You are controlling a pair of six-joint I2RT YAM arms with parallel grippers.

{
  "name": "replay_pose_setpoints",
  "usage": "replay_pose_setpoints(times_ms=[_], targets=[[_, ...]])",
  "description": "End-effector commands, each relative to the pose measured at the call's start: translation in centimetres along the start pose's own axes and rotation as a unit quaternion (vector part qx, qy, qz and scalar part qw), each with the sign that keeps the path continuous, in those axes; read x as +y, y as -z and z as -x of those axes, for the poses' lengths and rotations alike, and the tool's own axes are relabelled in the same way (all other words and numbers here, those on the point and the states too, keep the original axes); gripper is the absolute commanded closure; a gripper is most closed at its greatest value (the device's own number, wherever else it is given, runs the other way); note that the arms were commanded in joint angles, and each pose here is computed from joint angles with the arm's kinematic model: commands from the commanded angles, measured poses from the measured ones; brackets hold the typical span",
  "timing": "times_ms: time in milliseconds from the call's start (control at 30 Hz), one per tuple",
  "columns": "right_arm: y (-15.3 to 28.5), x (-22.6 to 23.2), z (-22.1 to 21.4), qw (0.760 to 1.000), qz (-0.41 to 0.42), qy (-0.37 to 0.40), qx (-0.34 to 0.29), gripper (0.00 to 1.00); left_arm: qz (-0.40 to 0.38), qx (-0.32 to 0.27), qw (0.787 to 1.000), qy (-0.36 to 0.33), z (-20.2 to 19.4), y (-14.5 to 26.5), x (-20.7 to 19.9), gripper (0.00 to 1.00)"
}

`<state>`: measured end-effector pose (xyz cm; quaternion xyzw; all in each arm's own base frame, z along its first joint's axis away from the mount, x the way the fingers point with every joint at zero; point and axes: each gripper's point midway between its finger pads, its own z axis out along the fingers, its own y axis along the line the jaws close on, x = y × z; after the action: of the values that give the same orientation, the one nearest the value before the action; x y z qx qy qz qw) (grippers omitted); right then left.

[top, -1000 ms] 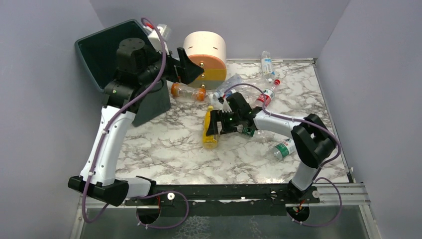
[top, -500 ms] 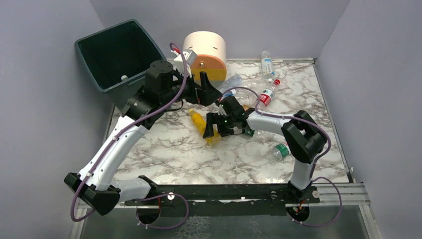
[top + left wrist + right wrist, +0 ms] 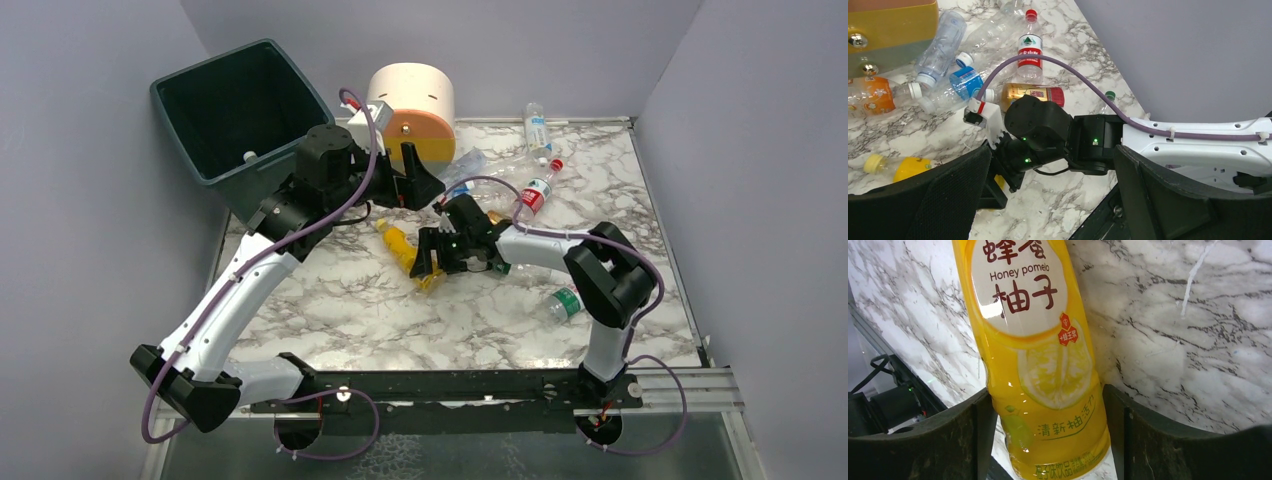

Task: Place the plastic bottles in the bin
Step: Pick up the plastic bottle at the center of the board.

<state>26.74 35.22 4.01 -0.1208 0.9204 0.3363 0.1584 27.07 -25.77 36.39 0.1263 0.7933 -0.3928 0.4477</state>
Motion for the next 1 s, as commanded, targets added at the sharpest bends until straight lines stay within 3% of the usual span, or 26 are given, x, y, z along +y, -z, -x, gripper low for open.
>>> replay_pose_setpoints(times_ms=[0, 500, 833, 967], targets=[[1.4, 0.8, 0.2, 1.000, 0.006, 0.013, -0.020, 0.47, 0.007, -0.022, 1.000, 0.010, 0.8, 0.0, 0.0, 0.01], [8.6, 1.1, 3.3, 0.990, -0.062, 0.048, -0.116, 0.48, -0.002, -0.031, 0.996, 0.082, 1.3, -1.6, -0.4, 0.01], [14.4, -2.1, 6.1, 0.978, -0.081, 0.013, -0.192, 0.47, -0.021, -0.035, 0.990, 0.134, 0.2, -3.3, -0.5, 0.01], [17.7, -2.1, 7.5, 0.968, -0.081, 0.013, -0.239, 0.47, -0.025, -0.027, 0.992, 0.119, -0.3, -4.6, -1.4, 0.01]])
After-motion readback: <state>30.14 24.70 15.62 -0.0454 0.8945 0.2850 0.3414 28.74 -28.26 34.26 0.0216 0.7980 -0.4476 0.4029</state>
